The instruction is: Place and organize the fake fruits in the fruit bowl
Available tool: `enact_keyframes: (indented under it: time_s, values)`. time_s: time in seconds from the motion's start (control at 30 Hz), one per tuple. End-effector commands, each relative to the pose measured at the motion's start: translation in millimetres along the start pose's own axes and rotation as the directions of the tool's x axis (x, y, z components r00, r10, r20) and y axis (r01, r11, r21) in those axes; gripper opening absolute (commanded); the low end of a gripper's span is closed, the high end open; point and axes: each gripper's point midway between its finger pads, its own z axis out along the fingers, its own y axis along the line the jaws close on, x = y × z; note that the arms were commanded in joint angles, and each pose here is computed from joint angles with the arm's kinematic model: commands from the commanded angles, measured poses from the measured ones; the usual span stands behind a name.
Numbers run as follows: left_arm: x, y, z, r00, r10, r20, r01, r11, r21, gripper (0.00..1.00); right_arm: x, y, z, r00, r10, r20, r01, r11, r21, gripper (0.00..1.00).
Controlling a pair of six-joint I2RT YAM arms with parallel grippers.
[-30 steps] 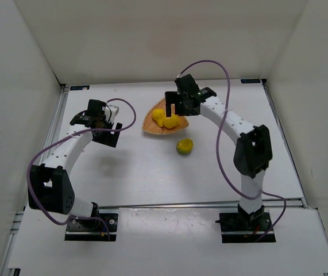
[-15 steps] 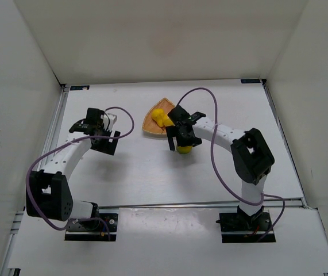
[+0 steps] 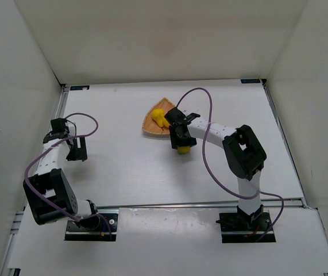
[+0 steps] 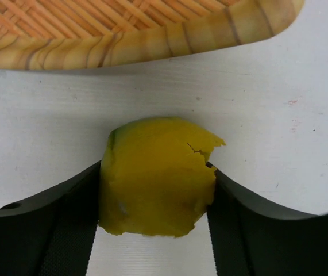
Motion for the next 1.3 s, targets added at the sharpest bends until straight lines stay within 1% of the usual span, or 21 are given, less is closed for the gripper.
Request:
enact_keyframes:
  time_s: [0.0, 0.03, 0.07, 0.13, 0.27, 0.33, 0.37, 0.47, 0.5, 0.53, 0.67, 0.7, 0.77, 0.8, 0.87, 0.9, 1.0, 1.03, 1.13, 1.23, 1.27]
  values:
    - [-26, 18, -7, 0.995, -0.069, 0.076, 0.071, 0.997, -0.014, 1.0, -8, 2, 1, 0.999, 0.024, 0.036, -0.025, 1.0, 0.009, 0.6]
    - [-31, 17, -10, 0.994, -0.062, 0.091, 0.063, 0.998, -0.005, 1.0, -10, 2, -2, 0.999, 0.027, 0.044, -0.027, 1.0, 0.005, 0.47]
    - [-31, 17, -10, 0.994, -0.062, 0.091, 0.062, 0.998, -0.004, 1.0, -11, 1, -7, 0.998, 0.03, 0.053, -0.03, 1.0, 0.0, 0.39]
    - [-37, 14, -14, 0.993, -0.038, 0.116, 0.035, 0.999, 0.026, 1.0, -19, 4, -25, 0.995, 0.026, 0.099, -0.023, 0.999, -0.03, 0.29]
    - [-40, 11, -18, 0.99, -0.03, 0.138, 0.024, 0.999, 0.044, 1.0, -33, 28, -69, 0.97, -0.05, 0.239, 0.088, 0.985, -0.15, 0.29]
    - [-40, 11, -18, 0.99, -0.03, 0.138, 0.024, 0.999, 0.044, 1.0, -45, 39, -86, 0.956, -0.046, 0.29, 0.107, 0.974, -0.198, 0.29]
    - [-39, 10, -16, 0.991, -0.029, 0.128, 0.024, 0.999, 0.046, 1.0, -61, 44, -99, 0.943, -0.039, 0.331, 0.115, 0.97, -0.213, 0.29]
    - [-41, 4, -16, 0.991, -0.022, 0.133, 0.013, 0.998, 0.069, 1.0, -81, 57, -97, 0.936, -0.038, 0.351, 0.122, 0.968, -0.219, 0.3]
    - [-41, 2, -16, 0.99, -0.022, 0.136, 0.011, 0.996, 0.084, 1.0, -103, 64, -110, 0.918, -0.013, 0.397, 0.113, 0.966, -0.232, 0.3]
    - [-41, 2, -16, 0.99, -0.022, 0.136, 0.011, 0.996, 0.084, 1.0, -105, 70, -94, 0.927, -0.039, 0.373, 0.126, 0.969, -0.214, 0.3]
    - [-39, -8, -15, 0.992, -0.002, 0.124, -0.011, 0.994, 0.107, 1.0, -135, 97, -81, 0.933, -0.056, 0.356, 0.143, 0.964, -0.223, 0.3]
    - [-40, -11, -15, 0.992, 0.008, 0.127, -0.023, 0.993, 0.112, 1.0, -134, 103, -62, 0.942, -0.071, 0.329, 0.146, 0.967, -0.21, 0.3]
    - [-39, -12, -13, 0.993, 0.02, 0.116, -0.032, 0.995, 0.099, 1.0, -150, 112, -67, 0.935, -0.048, 0.352, 0.135, 0.965, -0.225, 0.31]
    - [-39, -12, -13, 0.993, 0.02, 0.116, -0.032, 0.995, 0.099, 1.0, -150, 114, -57, 0.937, -0.053, 0.346, 0.133, 0.968, -0.213, 0.31]
    - [-40, -15, -14, 0.993, 0.028, 0.118, -0.04, 0.994, 0.103, 1.0, -157, 117, -56, 0.932, -0.032, 0.36, 0.117, 0.969, -0.217, 0.45]
    - [-40, -15, -14, 0.993, 0.028, 0.118, -0.04, 0.994, 0.103, 1.0, -157, 118, -50, 0.933, -0.049, 0.357, 0.131, 0.969, -0.209, 0.7]
    - [-35, -16, -10, 0.995, 0.021, 0.099, -0.032, 0.994, 0.107, 1.0, -160, 114, -48, 0.929, -0.057, 0.365, 0.131, 0.975, -0.18, 0.9]
    - [-35, -16, -10, 0.995, 0.021, 0.099, -0.032, 0.994, 0.107, 1.0, -160, 111, -49, 0.928, -0.057, 0.368, 0.126, 0.978, -0.168, 1.0]
    - [-36, -16, -12, 0.994, 0.02, 0.108, -0.032, 0.994, 0.105, 1.0, -165, 100, -68, 0.916, -0.043, 0.399, 0.11, 0.983, -0.148, 1.0]
    - [-34, -19, -13, 0.994, 0.029, 0.101, -0.04, 0.993, 0.11, 1.0, -171, 90, -106, 0.898, -0.017, 0.44, 0.102, 0.98, -0.17, 1.0]
    - [-34, -19, -13, 0.994, 0.029, 0.101, -0.04, 0.993, 0.11, 1.0, -172, 83, -133, 0.885, 0.009, 0.465, 0.09, 0.978, -0.19, 1.0]
